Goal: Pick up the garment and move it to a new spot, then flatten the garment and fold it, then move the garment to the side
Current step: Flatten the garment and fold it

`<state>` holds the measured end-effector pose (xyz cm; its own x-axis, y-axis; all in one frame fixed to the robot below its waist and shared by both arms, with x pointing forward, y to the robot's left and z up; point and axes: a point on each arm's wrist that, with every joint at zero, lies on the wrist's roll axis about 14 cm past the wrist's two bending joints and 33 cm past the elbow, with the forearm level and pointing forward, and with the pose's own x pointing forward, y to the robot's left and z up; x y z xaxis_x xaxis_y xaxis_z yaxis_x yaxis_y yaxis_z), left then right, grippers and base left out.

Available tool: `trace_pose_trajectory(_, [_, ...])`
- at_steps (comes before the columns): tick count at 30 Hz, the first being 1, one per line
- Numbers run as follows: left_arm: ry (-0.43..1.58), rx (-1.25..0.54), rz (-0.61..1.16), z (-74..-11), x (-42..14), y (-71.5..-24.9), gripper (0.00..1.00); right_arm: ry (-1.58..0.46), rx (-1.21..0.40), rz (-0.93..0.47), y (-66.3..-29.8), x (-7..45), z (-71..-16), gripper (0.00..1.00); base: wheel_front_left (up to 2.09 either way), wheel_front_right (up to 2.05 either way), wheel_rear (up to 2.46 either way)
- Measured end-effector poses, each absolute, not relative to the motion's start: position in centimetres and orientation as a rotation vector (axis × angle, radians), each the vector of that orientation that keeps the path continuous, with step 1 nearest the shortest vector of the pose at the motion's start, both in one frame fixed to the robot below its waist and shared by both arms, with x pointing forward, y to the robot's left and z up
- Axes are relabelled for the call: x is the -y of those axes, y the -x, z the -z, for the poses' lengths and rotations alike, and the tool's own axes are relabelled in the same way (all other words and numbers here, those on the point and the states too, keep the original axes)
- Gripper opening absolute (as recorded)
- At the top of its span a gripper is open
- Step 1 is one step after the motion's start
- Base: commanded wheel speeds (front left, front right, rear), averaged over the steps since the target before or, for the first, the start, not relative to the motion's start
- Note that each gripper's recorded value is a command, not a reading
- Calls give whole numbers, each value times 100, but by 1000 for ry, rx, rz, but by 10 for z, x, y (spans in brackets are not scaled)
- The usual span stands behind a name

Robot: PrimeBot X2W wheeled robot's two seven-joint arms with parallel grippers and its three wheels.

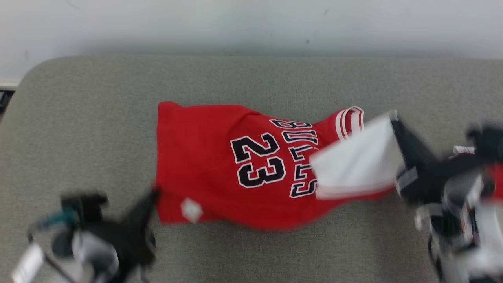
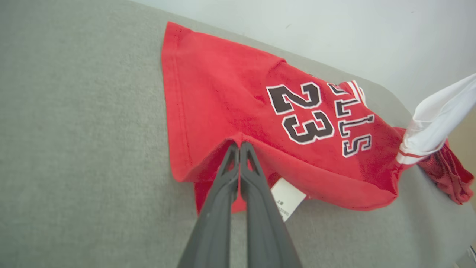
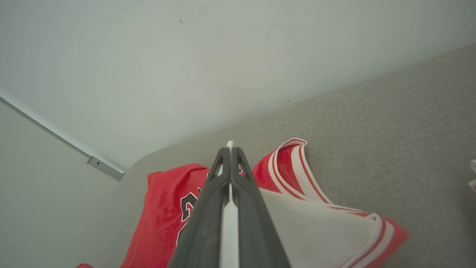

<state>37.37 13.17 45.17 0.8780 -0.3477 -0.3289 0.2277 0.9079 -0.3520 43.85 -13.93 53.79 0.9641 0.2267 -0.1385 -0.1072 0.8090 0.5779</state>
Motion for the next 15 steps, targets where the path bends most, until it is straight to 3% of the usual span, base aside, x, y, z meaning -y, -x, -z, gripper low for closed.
trace_pose_trajectory(2, [288, -317, 254, -480, -144, -426, 0, -522, -156, -198, -489, 134, -564, 0, 0, 0, 0])
trace_pose_trajectory(5, [167, -139, 270, -557, -135, -504, 0, -429, 87, -131, -538, 164, -643, 0, 0, 0, 0])
trace_pose_trajectory(8, [191, 152, 254, -662, -120, -543, 0, -444, 367, -26, -545, 210, -716, 0, 0, 0, 0])
trace_pose_trajectory(11, [186, 370, 270, -741, -104, -550, 0, -452, 607, -54, -538, 216, -802, 0, 0, 0, 0])
trace_pose_trajectory(13, [183, 498, 253, -776, -113, -541, 0, -411, 688, -144, -530, 197, -845, 0, 0, 0, 0])
trace_pose_trajectory(15, [133, 538, 216, -772, -127, -535, 0, -373, 652, -202, -531, 181, -834, 0, 0, 0, 0])
